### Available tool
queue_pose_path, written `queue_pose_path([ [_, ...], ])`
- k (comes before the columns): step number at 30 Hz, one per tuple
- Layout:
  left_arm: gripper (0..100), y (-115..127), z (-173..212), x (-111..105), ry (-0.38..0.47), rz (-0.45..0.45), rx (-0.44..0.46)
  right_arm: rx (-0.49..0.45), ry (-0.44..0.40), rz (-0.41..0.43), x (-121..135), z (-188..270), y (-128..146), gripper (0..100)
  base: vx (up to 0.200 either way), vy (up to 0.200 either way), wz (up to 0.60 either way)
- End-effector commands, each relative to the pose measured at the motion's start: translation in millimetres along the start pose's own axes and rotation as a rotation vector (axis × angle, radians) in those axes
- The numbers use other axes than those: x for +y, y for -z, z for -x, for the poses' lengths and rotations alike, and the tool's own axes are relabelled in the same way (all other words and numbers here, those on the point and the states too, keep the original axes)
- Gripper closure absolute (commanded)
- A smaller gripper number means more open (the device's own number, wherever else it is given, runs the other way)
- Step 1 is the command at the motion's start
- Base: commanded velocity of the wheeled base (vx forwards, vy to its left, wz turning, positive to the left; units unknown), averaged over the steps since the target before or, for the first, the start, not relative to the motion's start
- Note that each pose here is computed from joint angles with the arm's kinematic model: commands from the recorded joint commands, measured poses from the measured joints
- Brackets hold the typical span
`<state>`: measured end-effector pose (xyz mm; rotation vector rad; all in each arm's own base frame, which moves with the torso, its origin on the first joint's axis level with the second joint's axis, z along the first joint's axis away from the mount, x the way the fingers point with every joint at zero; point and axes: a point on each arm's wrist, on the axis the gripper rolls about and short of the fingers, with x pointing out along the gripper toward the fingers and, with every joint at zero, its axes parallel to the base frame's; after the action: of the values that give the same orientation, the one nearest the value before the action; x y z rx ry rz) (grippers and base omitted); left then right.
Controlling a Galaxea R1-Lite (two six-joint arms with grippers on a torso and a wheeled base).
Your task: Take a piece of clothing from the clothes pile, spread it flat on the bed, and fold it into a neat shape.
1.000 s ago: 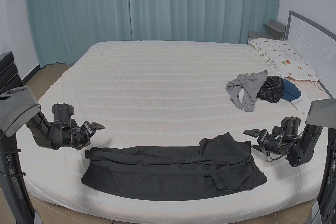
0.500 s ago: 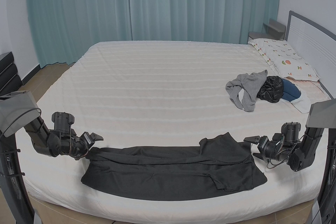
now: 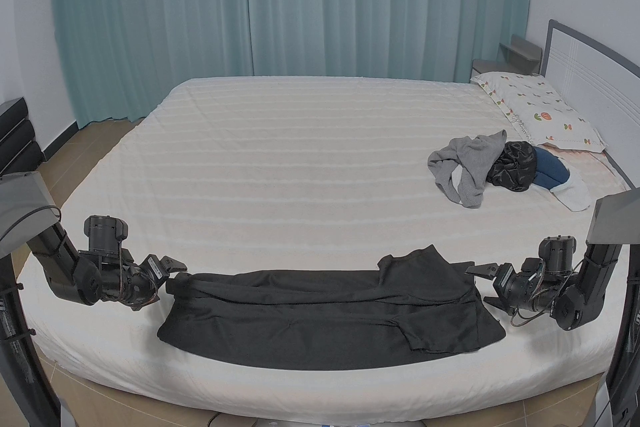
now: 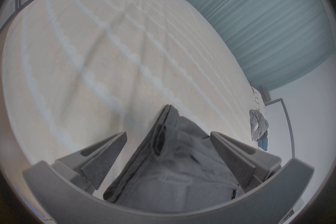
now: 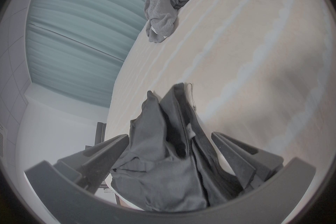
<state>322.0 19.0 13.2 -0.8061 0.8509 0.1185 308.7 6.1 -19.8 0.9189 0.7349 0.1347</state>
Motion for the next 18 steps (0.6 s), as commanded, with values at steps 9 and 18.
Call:
queue_pose_path([
  [9, 0, -5.3, -2.6, -8.6, 0.023, 0.003, -0.023, 0.004, -0.002, 0.001, 0.1, -1.2, 0.4, 0, 0.0, 0.0, 0.0],
  [18, 0, -12.5, -24.3, -25.2, 0.05, 0.088, -0.042, -0.005, 0.009, 0.033, 12.1, -6.4, 10.0, 0, 0.0, 0.0, 0.0],
])
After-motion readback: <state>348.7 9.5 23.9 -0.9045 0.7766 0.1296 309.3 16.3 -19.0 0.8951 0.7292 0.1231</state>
